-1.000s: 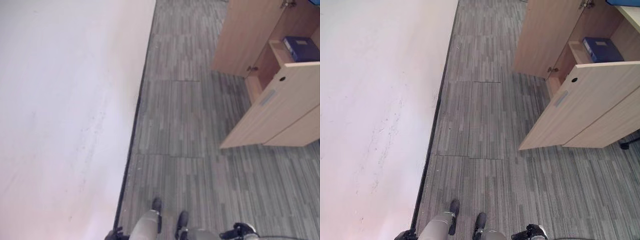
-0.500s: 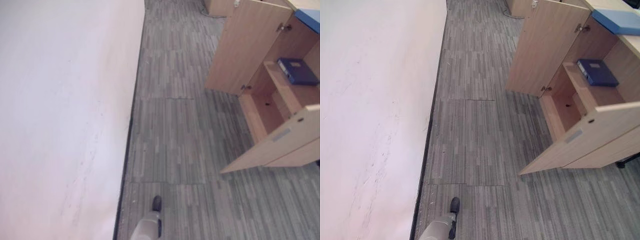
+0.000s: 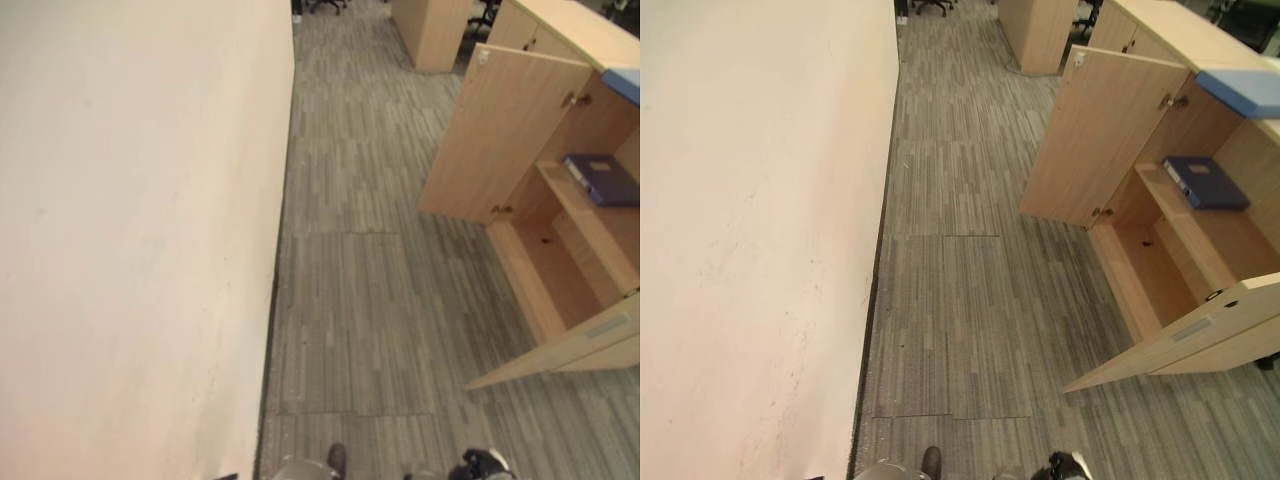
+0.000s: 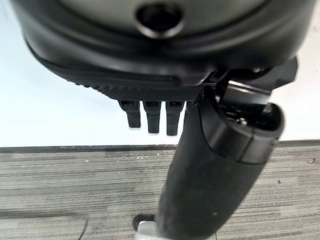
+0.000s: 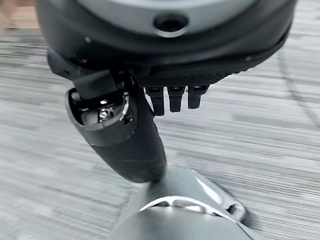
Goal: Put the empty folder in the office cabinet
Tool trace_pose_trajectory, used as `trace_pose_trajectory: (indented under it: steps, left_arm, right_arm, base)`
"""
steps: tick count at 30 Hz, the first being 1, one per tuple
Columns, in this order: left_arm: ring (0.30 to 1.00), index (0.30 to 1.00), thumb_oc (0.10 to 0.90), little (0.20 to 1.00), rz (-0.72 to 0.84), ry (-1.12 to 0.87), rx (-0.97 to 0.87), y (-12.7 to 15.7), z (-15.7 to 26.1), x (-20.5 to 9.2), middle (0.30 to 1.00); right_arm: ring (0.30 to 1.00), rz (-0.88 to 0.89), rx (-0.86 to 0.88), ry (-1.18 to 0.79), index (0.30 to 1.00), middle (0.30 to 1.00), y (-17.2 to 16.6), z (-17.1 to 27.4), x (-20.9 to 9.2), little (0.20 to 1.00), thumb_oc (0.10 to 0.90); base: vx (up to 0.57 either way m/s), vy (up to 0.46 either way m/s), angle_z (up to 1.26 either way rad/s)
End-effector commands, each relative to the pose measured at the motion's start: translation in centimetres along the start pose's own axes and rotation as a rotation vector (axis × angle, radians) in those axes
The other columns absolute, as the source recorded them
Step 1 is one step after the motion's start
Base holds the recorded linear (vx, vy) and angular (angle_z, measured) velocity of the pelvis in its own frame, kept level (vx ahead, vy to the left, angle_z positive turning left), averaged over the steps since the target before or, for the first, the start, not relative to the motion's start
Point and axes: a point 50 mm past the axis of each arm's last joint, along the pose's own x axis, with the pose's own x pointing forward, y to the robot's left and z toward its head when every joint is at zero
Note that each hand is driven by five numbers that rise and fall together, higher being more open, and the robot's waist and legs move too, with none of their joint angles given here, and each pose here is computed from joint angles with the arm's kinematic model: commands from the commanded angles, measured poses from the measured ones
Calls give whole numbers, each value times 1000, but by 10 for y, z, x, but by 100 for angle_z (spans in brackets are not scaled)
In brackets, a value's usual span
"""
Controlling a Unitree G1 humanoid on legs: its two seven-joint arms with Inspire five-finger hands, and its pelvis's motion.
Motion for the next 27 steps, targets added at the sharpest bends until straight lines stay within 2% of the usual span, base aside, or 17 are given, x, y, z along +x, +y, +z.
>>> trace_pose_trajectory:
  steps: [1, 6, 12, 16, 21, 24, 27]
  left_arm:
    - [900, 900, 800, 900, 111, 47, -5, 31, -18, -2, 900]
    - [900, 900, 800, 900, 132, 66, -22, 35, -21, -2, 900]
    - [900, 900, 800, 900, 129, 82, -21, 32, -25, -3, 900]
    - [900, 900, 800, 900, 122, 59, 2, 31, -18, -2, 900]
    - [900, 900, 800, 900, 109, 2, 19, 28, 0, 0, 900]
    - [900, 900, 800, 900, 98, 29, 7, 24, -9, -1, 900]
    - [900, 900, 800, 900, 96, 47, 18, 24, -14, -1, 900]
  right_arm:
    - [900, 14, 34, -29, 900, 900, 2, 8, 0, 900, 800]
    - [900, 3, 38, -42, 900, 900, -3, 12, 1, 900, 800]
    - [900, 14, 4, 54, 900, 900, -1, -14, -1, 900, 800]
    - [900, 19, 46, 103, 900, 900, 2, -30, -3, 900, 800]
    - [900, -16, 68, 145, 900, 900, -3, -39, -4, 900, 800]
    - [900, -24, 106, 145, 900, 900, -7, -40, -4, 900, 800]
    - [900, -17, 72, 154, 900, 900, -6, -44, -5, 900, 800]
  base:
    - [173, -131, 44]
    - [244, -134, 41]
    - [349, -190, 38]
    - [288, -195, 18]
    - [191, -231, -16]
    - [284, -82, -29]
    - [196, 33, -24]
